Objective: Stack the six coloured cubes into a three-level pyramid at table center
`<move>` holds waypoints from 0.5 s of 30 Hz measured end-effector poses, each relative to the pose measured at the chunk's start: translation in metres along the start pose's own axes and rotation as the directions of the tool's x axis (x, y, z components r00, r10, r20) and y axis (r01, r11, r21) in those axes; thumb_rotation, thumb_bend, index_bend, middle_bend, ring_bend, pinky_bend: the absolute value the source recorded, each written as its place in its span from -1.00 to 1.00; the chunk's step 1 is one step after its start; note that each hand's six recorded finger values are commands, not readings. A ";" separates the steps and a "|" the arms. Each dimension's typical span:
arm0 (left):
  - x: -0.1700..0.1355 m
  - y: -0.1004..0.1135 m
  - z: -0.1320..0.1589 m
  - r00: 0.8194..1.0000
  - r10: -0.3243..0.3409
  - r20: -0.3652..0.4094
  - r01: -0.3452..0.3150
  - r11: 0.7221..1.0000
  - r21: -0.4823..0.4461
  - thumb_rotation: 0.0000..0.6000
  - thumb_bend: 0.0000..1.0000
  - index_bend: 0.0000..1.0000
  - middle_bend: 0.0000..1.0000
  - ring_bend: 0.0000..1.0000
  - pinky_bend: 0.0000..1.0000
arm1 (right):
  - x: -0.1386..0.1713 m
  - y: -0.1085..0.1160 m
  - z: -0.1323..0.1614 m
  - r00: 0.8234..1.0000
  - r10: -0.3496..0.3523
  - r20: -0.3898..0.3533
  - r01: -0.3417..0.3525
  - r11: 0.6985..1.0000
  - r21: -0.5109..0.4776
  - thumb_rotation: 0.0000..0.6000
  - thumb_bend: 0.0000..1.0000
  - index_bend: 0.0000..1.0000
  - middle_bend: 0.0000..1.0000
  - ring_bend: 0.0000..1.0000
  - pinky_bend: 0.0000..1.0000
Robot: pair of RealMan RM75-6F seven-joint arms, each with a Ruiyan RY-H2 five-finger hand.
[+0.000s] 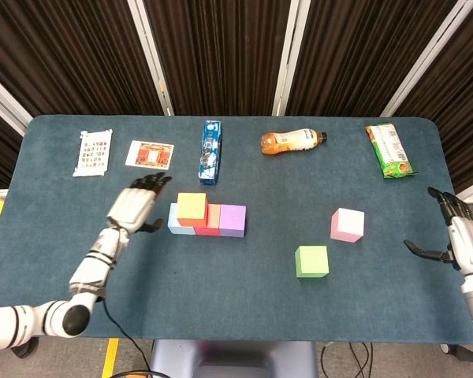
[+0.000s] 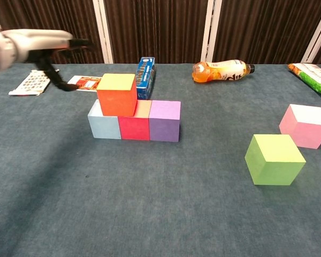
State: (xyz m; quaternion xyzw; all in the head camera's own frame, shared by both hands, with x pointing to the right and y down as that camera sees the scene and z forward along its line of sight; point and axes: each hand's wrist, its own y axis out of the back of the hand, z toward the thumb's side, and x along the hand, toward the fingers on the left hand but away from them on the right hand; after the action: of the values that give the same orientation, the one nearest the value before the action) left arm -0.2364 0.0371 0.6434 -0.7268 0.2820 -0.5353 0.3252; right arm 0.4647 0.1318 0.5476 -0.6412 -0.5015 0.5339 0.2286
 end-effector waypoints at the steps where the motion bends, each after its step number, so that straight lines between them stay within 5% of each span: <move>1: -0.003 -0.002 -0.010 1.000 -0.001 -0.017 0.001 1.000 -0.014 1.00 -0.31 -1.00 -1.00 -1.00 -0.80 | 0.000 0.000 0.000 1.000 0.000 0.000 0.000 1.000 0.001 1.00 -0.41 -0.71 -0.60 -0.87 -0.85; 6: 0.001 -0.018 -0.038 0.997 -0.029 -0.066 0.028 0.999 -0.016 1.00 -0.30 -1.00 -1.00 -1.00 -0.83 | 0.000 -0.002 0.004 1.000 0.002 -0.007 -0.002 1.000 0.002 1.00 -0.41 -0.72 -0.60 -0.87 -0.85; 15: 0.036 -0.059 -0.034 0.993 -0.099 -0.066 0.100 0.995 0.002 1.00 -0.31 -1.00 -1.00 -1.00 -0.84 | 0.000 -0.002 0.007 1.000 0.000 0.002 0.000 1.000 0.012 1.00 -0.41 -0.72 -0.60 -0.87 -0.85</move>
State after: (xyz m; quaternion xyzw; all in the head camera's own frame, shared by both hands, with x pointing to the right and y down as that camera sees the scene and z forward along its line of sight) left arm -0.2558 0.0416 0.7181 -0.7208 0.2545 -0.5754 0.2907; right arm 0.4577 0.1306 0.5475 -0.6395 -0.4984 0.5374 0.2318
